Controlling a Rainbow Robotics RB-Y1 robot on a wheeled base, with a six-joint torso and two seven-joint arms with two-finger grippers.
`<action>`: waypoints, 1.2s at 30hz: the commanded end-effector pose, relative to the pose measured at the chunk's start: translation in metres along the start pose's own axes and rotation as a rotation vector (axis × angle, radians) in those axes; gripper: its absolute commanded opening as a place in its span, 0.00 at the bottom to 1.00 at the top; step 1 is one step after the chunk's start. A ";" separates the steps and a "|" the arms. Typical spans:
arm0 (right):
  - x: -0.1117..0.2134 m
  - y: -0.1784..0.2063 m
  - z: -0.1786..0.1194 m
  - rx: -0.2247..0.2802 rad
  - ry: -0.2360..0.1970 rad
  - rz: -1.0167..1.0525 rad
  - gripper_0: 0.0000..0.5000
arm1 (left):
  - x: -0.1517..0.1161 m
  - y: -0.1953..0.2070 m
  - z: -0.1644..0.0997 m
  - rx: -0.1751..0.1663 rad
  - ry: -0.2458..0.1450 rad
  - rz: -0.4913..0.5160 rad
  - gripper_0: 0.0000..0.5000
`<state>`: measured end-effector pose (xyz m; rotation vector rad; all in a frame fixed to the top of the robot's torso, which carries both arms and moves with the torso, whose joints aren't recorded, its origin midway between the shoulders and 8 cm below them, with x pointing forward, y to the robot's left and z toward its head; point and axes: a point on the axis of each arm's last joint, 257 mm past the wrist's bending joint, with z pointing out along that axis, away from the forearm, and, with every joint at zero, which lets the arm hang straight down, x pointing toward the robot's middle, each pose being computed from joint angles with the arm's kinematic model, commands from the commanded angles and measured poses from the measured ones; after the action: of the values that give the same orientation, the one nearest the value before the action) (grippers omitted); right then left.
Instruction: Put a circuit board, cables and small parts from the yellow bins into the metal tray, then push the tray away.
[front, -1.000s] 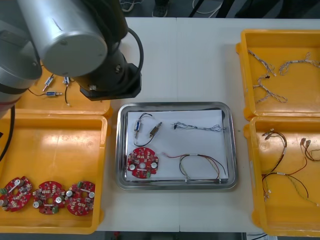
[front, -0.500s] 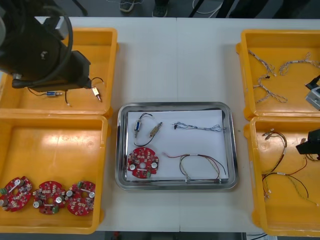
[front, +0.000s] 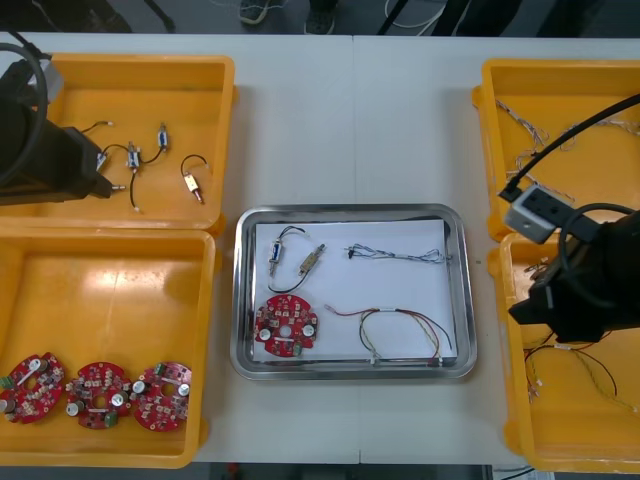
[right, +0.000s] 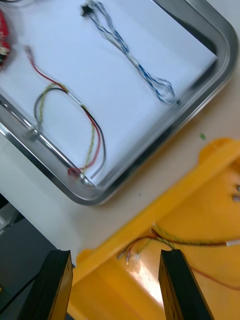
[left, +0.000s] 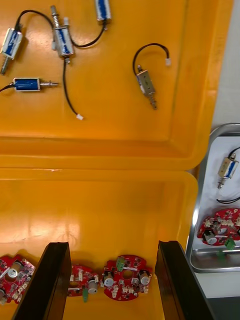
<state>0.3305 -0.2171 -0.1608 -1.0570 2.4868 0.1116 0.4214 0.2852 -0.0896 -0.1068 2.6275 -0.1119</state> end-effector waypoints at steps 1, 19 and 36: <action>-0.026 0.021 0.007 0.023 -0.010 -0.209 1.00 | 0.007 0.033 -0.012 -0.056 -0.019 0.082 1.00; -0.058 0.090 0.061 0.031 0.010 -0.658 1.00 | 0.053 0.071 -0.003 -0.095 0.040 0.131 1.00; -0.064 0.144 0.119 -0.049 0.052 -0.798 1.00 | 0.054 0.094 -0.008 -0.138 0.018 0.089 1.00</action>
<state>0.3100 -0.0608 -0.2532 -1.9293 2.0106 -0.0710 0.3670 0.3551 -0.1340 -0.0432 2.6867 0.0111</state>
